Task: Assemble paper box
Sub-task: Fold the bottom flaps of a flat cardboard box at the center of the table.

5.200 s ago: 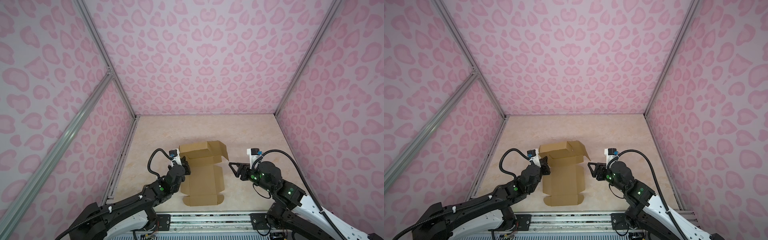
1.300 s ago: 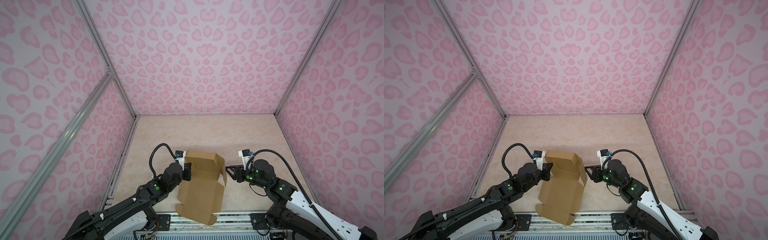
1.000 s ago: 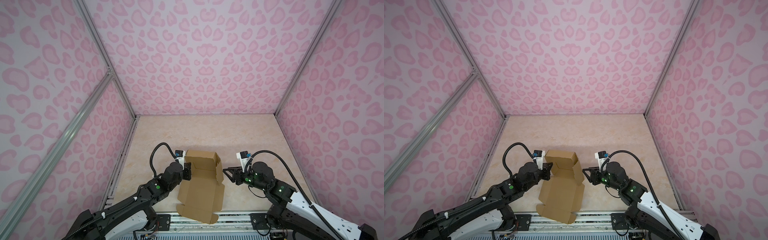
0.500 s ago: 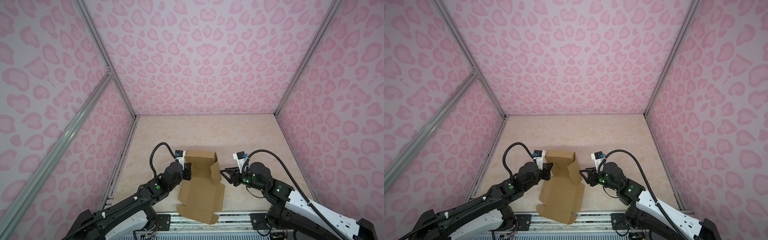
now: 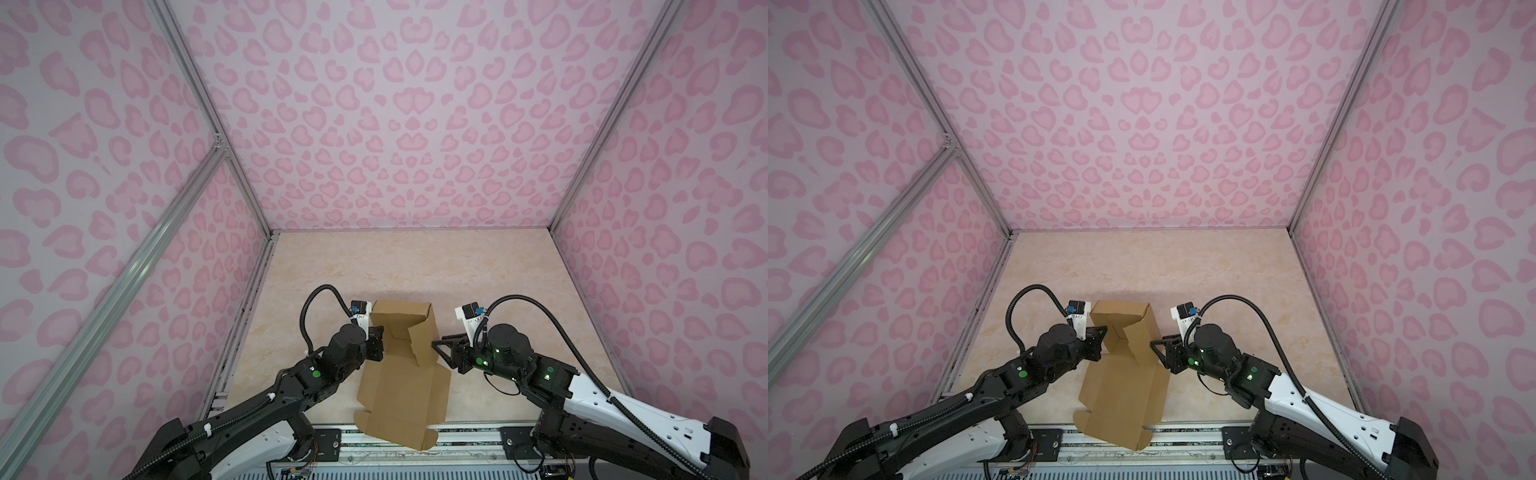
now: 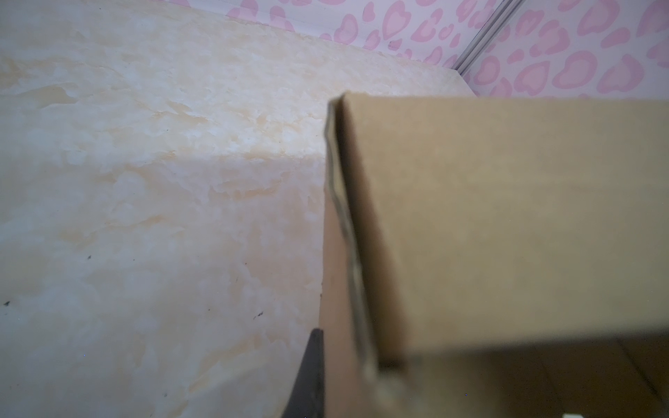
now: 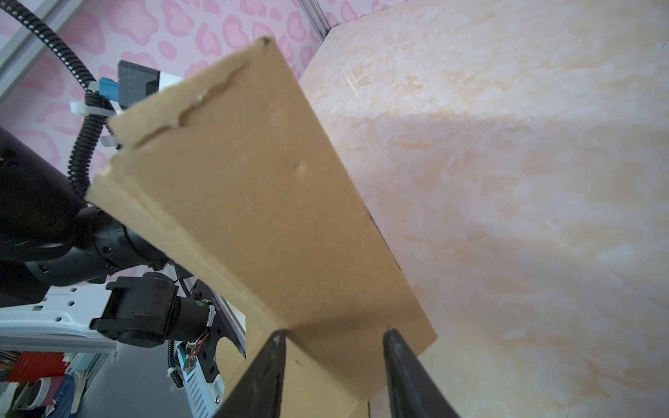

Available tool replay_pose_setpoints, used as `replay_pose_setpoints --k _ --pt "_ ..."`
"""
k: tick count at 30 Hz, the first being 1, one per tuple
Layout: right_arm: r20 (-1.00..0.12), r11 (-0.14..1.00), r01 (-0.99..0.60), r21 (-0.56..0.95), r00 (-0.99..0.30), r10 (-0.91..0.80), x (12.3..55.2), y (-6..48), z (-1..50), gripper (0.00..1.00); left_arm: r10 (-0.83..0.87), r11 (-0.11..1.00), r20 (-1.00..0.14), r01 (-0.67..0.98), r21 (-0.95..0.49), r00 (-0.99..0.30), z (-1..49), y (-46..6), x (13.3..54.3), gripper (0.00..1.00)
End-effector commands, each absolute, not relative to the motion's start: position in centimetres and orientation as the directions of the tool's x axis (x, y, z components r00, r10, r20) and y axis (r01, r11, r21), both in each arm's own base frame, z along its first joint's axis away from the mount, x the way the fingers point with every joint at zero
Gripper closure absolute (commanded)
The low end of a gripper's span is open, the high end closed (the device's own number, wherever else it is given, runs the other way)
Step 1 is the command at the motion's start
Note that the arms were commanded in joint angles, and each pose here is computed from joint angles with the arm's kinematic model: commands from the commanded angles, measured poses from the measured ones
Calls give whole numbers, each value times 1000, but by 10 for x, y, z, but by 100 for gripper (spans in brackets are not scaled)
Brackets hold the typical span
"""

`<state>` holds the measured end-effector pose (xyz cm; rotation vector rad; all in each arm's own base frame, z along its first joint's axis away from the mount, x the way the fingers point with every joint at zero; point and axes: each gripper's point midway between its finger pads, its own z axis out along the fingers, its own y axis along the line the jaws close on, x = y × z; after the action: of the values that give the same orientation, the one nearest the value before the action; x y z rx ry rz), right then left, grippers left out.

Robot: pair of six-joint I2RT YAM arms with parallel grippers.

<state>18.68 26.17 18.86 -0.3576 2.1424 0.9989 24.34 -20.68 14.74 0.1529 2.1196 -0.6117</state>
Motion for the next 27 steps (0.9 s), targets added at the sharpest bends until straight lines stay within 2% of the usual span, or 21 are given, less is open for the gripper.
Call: replay_pose_setpoints --k 1,15,27 --pt "-751 684 -526 506 -658 50 192 261 192 53 -137 854 -805 342 -391 -578 154 -211 244 97" --pt "-779 745 -523 414 -627 -7 194 262 189 55 -138 850 -805 348 -395 -578 155 -211 243 97" --pt "-832 820 -511 258 -548 -80 199 269 194 59 -142 846 -799 348 -404 -584 155 -211 241 97"
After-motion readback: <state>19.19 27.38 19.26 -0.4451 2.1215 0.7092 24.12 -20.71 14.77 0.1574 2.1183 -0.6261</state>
